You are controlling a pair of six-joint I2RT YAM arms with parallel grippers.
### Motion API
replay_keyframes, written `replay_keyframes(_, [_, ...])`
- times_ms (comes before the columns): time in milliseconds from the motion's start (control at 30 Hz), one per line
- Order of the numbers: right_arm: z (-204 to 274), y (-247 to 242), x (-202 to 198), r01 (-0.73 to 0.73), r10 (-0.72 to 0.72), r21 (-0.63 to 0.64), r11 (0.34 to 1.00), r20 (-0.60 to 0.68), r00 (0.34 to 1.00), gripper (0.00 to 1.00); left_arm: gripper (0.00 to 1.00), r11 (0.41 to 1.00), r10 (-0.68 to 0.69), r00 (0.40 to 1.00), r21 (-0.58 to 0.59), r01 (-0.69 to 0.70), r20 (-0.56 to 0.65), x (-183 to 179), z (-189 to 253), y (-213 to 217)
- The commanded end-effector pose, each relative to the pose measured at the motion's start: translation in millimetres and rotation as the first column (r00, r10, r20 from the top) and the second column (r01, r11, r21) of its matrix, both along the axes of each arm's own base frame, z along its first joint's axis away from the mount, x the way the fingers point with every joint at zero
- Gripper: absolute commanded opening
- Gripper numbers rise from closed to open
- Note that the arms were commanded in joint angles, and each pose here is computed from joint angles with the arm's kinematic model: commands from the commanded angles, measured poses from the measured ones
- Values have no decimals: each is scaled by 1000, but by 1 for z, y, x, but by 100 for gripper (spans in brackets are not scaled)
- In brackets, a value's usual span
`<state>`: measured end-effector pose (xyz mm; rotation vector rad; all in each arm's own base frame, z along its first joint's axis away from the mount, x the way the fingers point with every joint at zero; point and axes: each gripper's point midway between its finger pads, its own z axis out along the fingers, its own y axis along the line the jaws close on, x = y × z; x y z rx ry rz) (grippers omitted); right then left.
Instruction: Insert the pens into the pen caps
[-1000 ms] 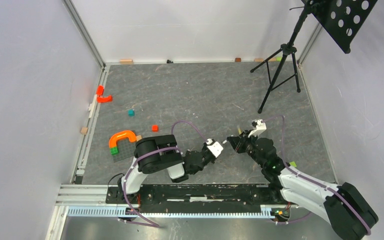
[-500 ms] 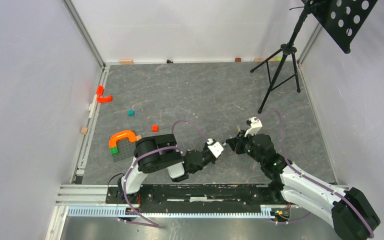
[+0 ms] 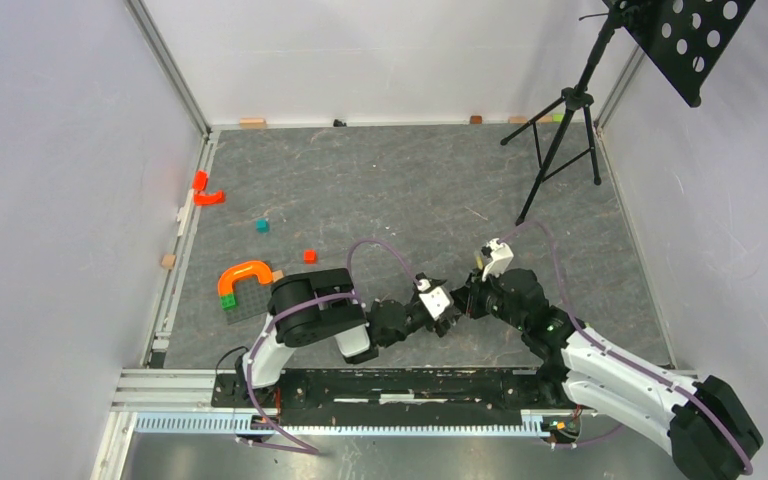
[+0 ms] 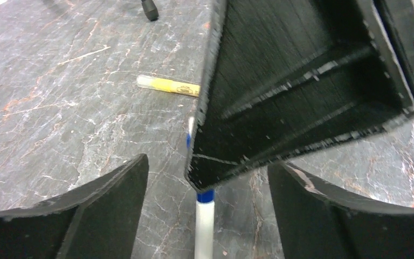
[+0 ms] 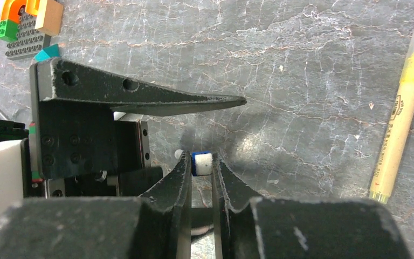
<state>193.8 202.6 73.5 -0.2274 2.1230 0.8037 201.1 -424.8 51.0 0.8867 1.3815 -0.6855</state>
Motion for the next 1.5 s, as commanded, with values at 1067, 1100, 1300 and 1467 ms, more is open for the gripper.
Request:
replay_keyframes(1067, [34,-16,8,15,-7,-134,991,60,998,0,48,1000,-23,999,-3,23,-27,-8,0,5])
replay_keyframes(1100, [36,-15,8,13,-5,-128,992,61,998,0,45,1000,-19,999,-5,18,-30,-7,0,5])
replay_keyframes(1300, [39,-8,5,-12,17,-89,996,56,998,0,2,1000,-9,1000,-22,8,-24,-5,5,4])
replay_keyframes(1467, [41,0,0,-42,43,-31,999,55,998,0,2,997,-8,1000,-79,7,-6,-5,23,6])
